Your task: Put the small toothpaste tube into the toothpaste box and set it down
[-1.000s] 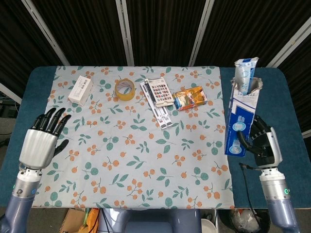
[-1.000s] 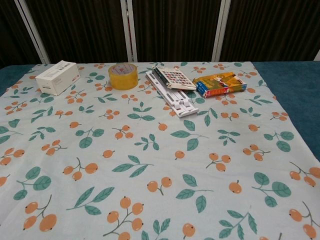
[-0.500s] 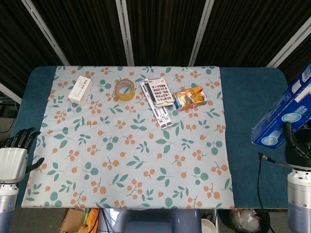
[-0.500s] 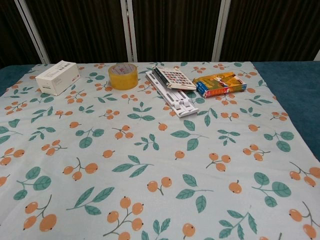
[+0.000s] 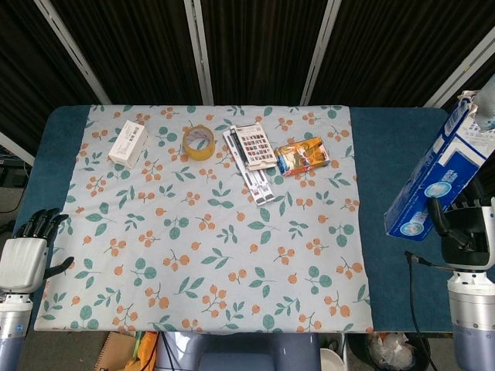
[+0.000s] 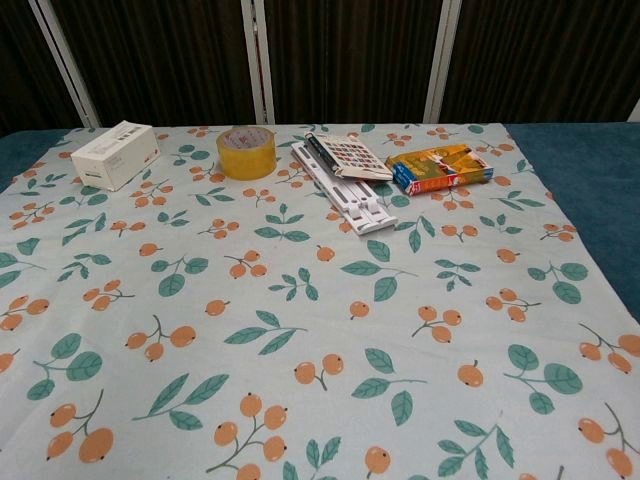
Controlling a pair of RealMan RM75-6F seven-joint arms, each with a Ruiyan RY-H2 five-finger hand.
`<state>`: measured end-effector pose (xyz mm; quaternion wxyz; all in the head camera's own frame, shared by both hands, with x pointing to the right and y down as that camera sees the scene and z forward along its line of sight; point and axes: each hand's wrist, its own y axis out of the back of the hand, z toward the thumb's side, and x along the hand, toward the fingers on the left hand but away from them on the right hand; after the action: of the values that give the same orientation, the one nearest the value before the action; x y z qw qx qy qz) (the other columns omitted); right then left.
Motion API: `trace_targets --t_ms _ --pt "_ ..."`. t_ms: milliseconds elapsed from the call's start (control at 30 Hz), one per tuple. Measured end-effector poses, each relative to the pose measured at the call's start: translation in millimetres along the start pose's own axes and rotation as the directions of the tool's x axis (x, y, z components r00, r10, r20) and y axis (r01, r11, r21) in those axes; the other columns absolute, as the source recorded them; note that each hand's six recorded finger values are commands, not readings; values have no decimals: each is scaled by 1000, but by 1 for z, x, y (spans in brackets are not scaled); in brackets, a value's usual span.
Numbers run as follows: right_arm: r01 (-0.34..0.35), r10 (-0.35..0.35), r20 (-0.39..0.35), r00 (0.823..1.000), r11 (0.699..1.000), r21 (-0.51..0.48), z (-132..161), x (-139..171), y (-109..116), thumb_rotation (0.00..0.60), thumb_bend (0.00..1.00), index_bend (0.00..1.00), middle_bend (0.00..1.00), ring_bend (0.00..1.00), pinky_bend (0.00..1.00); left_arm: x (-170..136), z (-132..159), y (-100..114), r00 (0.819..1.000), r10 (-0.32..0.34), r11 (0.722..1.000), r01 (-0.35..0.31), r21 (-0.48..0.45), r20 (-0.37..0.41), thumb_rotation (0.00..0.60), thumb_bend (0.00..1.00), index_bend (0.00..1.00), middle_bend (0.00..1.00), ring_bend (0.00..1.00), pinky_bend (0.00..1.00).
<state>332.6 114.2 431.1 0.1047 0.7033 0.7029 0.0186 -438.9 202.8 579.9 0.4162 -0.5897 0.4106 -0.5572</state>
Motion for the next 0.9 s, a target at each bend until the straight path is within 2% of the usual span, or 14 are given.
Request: trace_targets --t_ms 167,333,600,667,800,900 --pt "10 -9 4 1000 998 -67 1 -1 0 600 363 356 500 471 493 0 0 -1 1000 -5 1000 5 -1 -1 600 0 204 139 136 293" --pt "26 -32 -55 998 993 -112 14 -2 3 600 343 258 468 381 449 0 0 -1 1000 -6 1000 6 0 -2 600 0 204 139 135 292" --pt "14 -20 -67 998 996 -90 14 -1 3 600 334 248 458 375 441 0 1 -1 1000 -7 1000 7 -2 -1 600 0 204 138 135 292" --pt "14 -20 -63 998 996 -90 13 -2 3 600 333 299 479 424 464 0 0 -1 1000 -8 1000 8 -2 -2 600 0 204 138 136 292" --pt "24 -29 -59 998 995 -94 13 -2 5 600 415 510 611 589 542 1 0 -1 1000 -9 1000 9 -3 -3 600 0 204 138 135 293" --pt "24 -30 -62 998 996 -87 14 -2 6 600 443 554 642 620 559 1 0 -1 1000 -10 1000 10 -4 -4 600 0 204 138 135 293"
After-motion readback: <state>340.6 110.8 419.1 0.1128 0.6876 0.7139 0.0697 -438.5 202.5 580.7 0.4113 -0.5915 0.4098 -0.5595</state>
